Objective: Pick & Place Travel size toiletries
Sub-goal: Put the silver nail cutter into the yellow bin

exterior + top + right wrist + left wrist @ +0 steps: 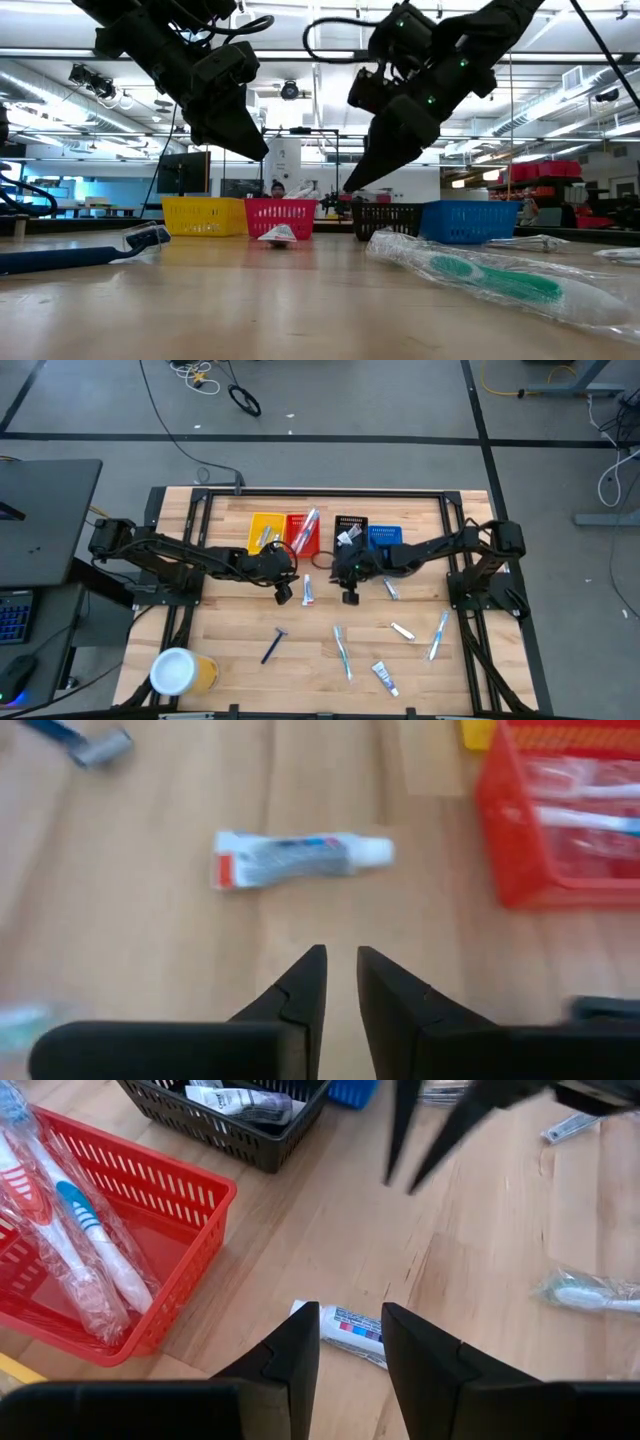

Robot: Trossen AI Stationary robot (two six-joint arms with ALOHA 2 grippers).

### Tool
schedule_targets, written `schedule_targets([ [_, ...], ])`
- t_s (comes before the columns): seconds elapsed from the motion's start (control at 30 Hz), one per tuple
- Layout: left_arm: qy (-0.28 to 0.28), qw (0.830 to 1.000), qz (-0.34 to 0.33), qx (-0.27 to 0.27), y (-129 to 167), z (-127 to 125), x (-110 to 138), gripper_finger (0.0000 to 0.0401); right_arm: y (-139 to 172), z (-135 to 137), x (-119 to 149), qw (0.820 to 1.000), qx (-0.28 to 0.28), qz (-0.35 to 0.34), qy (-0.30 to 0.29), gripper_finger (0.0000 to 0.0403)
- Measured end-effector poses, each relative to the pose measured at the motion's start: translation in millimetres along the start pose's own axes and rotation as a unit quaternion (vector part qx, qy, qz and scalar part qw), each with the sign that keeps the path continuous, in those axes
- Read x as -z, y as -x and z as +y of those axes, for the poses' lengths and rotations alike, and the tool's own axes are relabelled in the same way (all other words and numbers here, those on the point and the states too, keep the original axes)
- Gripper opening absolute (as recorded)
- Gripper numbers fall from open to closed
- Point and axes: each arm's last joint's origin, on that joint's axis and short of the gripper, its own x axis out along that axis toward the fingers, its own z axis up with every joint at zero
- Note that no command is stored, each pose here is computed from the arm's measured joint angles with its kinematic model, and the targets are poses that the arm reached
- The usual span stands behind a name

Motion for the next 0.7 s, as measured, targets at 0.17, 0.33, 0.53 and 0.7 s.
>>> schedule_targets([
  [0.17, 0.000, 1.000, 0.000, 0.000, 0, 0, 0, 0.0118, 0, 19, -6, 0.999, -0.021, -0.026, -0.038, 0.0067],
  [0.33, 0.000, 1.000, 0.000, 0.000, 0, 0, 0, 0.0118, 1, 34, -2, 0.999, -0.040, -0.002, -0.023, 0.0072],
  [0.53, 0.000, 1.000, 0.000, 0.000, 0, 0, 0, 0.0118, 1, 44, 8, 0.998, -0.034, 0.045, -0.016, 0.0108],
  [0.7, 0.000, 1.000, 0.000, 0.000, 0, 0, 0, 0.0118, 3, 48, 17, 0.994, 0.000, 0.091, -0.056, 0.0147],
])
